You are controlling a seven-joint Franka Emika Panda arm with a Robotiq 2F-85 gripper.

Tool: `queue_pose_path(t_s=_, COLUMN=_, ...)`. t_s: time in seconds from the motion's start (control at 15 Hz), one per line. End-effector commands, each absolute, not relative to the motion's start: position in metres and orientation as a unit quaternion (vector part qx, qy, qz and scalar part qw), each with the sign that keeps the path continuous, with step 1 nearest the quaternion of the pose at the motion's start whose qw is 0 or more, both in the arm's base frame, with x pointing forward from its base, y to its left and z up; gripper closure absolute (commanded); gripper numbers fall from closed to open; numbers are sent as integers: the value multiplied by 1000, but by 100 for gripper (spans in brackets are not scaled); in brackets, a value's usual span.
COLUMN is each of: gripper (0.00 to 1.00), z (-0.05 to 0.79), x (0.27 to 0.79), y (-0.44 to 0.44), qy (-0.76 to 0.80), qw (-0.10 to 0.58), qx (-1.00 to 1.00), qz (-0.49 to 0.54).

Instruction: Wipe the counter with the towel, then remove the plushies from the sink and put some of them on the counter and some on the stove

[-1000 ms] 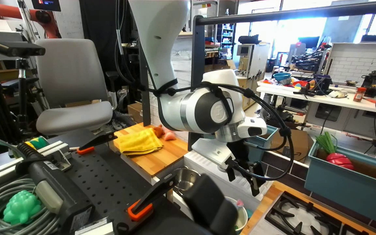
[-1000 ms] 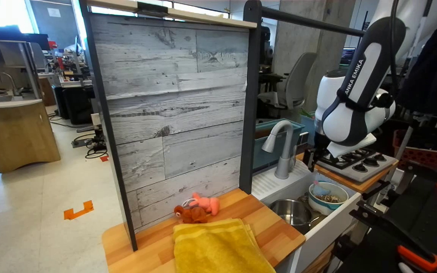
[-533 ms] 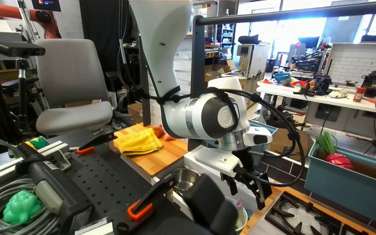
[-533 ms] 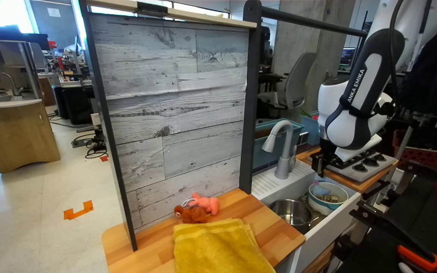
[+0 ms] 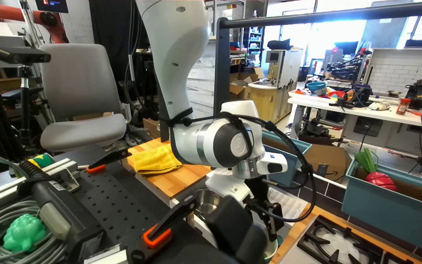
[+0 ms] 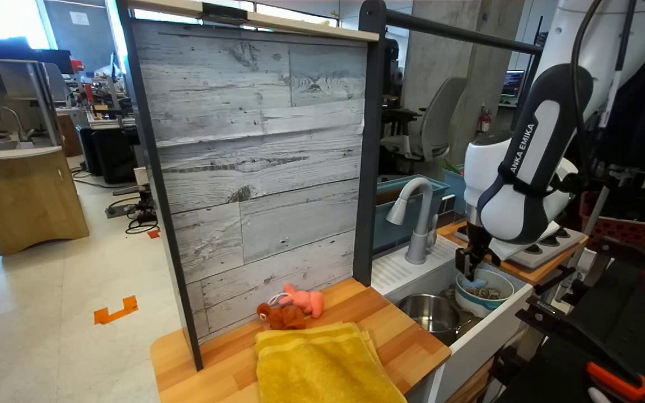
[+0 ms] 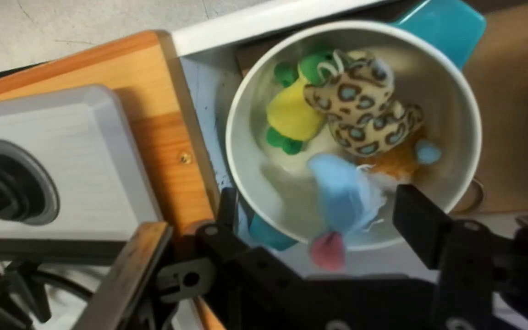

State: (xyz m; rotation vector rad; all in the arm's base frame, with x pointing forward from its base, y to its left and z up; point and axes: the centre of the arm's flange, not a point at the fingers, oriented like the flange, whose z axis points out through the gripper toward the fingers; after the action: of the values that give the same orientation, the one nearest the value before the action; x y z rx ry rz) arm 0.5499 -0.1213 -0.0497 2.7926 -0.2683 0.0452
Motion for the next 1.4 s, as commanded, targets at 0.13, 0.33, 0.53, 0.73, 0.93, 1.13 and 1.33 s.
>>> queue_pose_path(t_s=0.13, gripper=55, z=-95, x=545, y=-109, qy=-110, qw=166, qx=980, qz=13)
queue_pose_path(t_s=0.33, gripper=80, z=-100, x=543, y=-107, qy=-117, qw=159, qx=980, qz=11)
queue_pose_path(t_s=0.53, gripper=99, z=-79, x=538, y=-101, qy=-111, qw=143, qx=983, qz=9)
queue_pose_path(t_s=0.73, gripper=99, z=-41, x=518, y=-100, qy=-90, qw=156, qx=984, qz=3)
queue_pose_path(t_s=0.93, gripper=99, z=8, x=495, y=-95, qy=-67, qw=99, qx=992, qz=47)
queue_pose_path(t_s=1.13, gripper=99, z=51, x=487, y=-65, qy=-57, qw=42, qx=992, qz=104)
queue_pose_path(t_s=1.33, gripper=99, z=81, x=488, y=-16, qy=-46, qw=-26, qx=989, qz=137)
